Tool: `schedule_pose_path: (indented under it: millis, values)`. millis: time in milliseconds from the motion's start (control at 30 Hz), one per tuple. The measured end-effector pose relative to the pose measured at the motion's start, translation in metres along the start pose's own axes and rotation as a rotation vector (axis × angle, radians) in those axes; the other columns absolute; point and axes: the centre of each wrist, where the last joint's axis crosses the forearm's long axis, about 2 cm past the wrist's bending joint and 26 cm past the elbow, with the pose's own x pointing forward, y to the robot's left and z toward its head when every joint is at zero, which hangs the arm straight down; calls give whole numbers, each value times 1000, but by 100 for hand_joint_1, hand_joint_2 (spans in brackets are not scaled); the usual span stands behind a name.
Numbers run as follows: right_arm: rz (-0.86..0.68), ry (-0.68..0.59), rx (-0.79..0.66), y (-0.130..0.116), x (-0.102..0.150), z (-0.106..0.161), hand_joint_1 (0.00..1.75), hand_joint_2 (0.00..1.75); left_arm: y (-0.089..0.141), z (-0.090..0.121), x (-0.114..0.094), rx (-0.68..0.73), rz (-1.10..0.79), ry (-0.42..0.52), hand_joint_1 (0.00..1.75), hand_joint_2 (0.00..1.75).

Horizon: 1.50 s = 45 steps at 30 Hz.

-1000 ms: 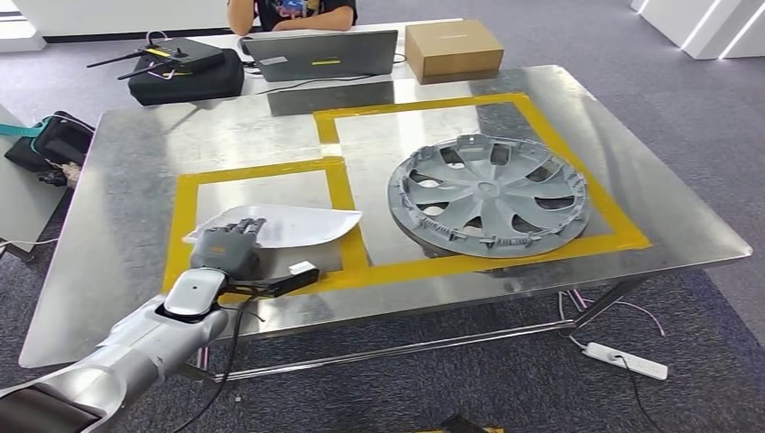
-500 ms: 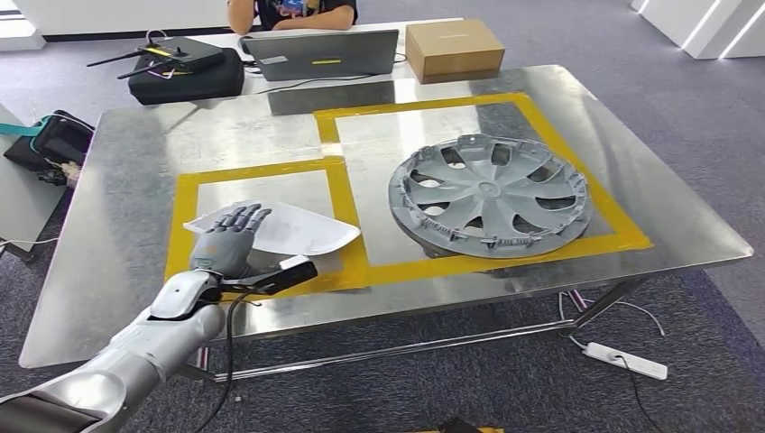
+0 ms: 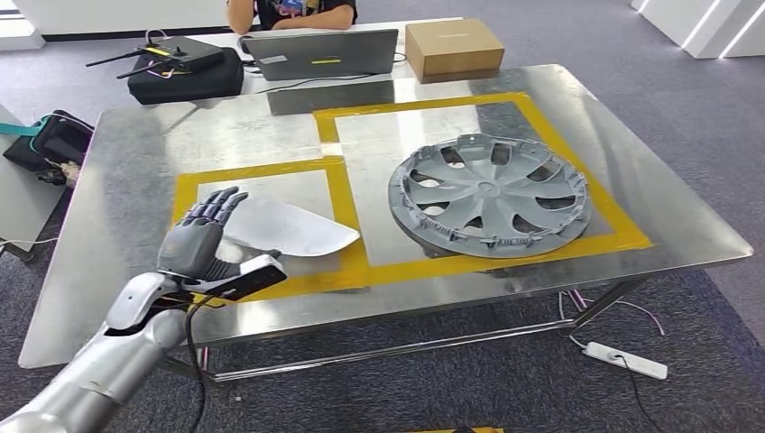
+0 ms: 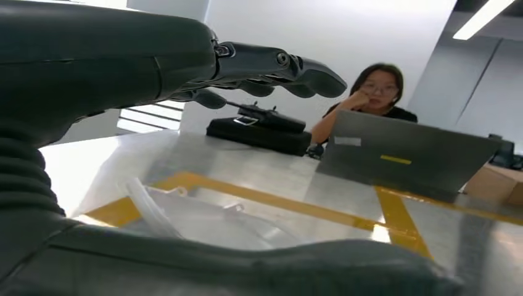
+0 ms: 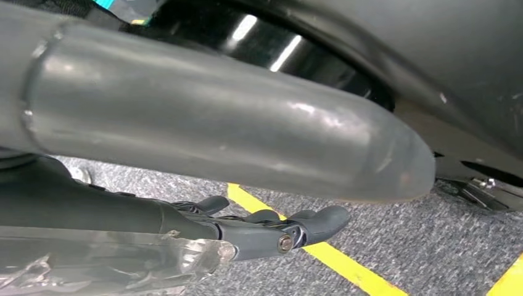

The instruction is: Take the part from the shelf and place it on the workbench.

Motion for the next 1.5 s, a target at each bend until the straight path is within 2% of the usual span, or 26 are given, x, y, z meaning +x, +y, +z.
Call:
schedule_pose_path:
  millis: [67,167,367,533,800,1500]
  values:
    - [-16,-3,-3,0,-3,0,0,0,8,9,1,17,52,-34,0,0]
    - [-36,-9,-8,0,-6,0,0,0,12,27,11,9,332,-122,0,0]
    - [-58,-24,-12,-1,-9,0,0,0,7,74,53,31,877,-395,0,0]
    - [-77,-30,-16,-1,-9,0,0,0,3,98,84,82,1215,-470,0,0]
    - [-106,-41,-35,-3,-11,0,0,0,-1,114,86,144,1276,-439,0,0]
    - [-141,-56,-45,-6,-11,0,0,0,4,112,81,184,1246,-433,0,0]
